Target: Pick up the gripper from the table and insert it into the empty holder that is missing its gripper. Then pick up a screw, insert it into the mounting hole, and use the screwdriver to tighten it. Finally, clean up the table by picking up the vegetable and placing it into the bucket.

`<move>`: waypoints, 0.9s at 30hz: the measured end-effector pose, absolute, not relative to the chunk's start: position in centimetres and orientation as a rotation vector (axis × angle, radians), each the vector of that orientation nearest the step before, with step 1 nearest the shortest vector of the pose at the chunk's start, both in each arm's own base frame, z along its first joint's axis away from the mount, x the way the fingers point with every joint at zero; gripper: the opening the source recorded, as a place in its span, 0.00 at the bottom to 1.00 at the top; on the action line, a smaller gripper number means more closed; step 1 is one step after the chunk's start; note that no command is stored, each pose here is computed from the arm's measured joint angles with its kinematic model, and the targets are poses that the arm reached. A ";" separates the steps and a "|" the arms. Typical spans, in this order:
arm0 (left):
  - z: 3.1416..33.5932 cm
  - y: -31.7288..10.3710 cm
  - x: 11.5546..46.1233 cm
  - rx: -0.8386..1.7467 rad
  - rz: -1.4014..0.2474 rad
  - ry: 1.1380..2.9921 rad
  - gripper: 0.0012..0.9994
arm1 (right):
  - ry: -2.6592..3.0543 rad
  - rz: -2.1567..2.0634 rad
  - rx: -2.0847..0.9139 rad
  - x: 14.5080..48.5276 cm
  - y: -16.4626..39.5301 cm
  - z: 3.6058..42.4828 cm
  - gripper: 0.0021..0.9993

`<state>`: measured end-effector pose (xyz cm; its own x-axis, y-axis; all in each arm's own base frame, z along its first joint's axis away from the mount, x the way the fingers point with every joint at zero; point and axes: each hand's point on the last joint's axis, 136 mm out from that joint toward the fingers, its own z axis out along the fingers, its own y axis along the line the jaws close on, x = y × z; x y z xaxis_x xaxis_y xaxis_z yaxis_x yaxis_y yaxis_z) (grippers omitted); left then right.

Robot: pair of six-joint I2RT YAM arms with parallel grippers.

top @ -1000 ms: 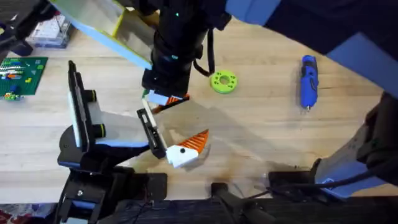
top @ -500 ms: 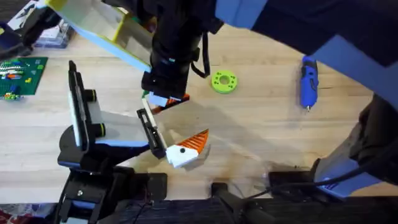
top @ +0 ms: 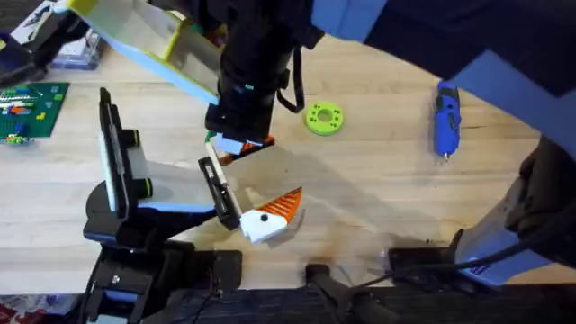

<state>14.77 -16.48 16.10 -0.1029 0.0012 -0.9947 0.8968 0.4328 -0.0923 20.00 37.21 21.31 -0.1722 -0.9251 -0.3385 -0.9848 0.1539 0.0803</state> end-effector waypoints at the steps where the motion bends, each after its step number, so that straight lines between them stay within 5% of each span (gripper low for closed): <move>1: 16.1 -16.5 14.8 0.839 -0.929 1.478 0.99 | 2.217 0.419 -1.871 20.0 37.2 21.3 0.00; 17: 16.1 -16.5 14.8 0.839 -0.929 1.478 0.99 | 2.217 0.419 -1.871 20.0 37.2 21.3 0.00; 18: 16.1 -16.5 14.8 0.839 -0.929 1.478 0.99 | 2.223 0.419 -1.865 20.0 37.2 21.3 0.08; 24: 16.1 -16.5 14.8 0.835 -0.933 1.481 0.99 | 2.226 0.402 -1.869 20.1 36.9 21.2 0.95; 27: 16.1 -16.5 14.8 0.835 -0.933 1.481 0.99 | 2.235 0.399 -1.857 20.4 36.8 21.2 1.00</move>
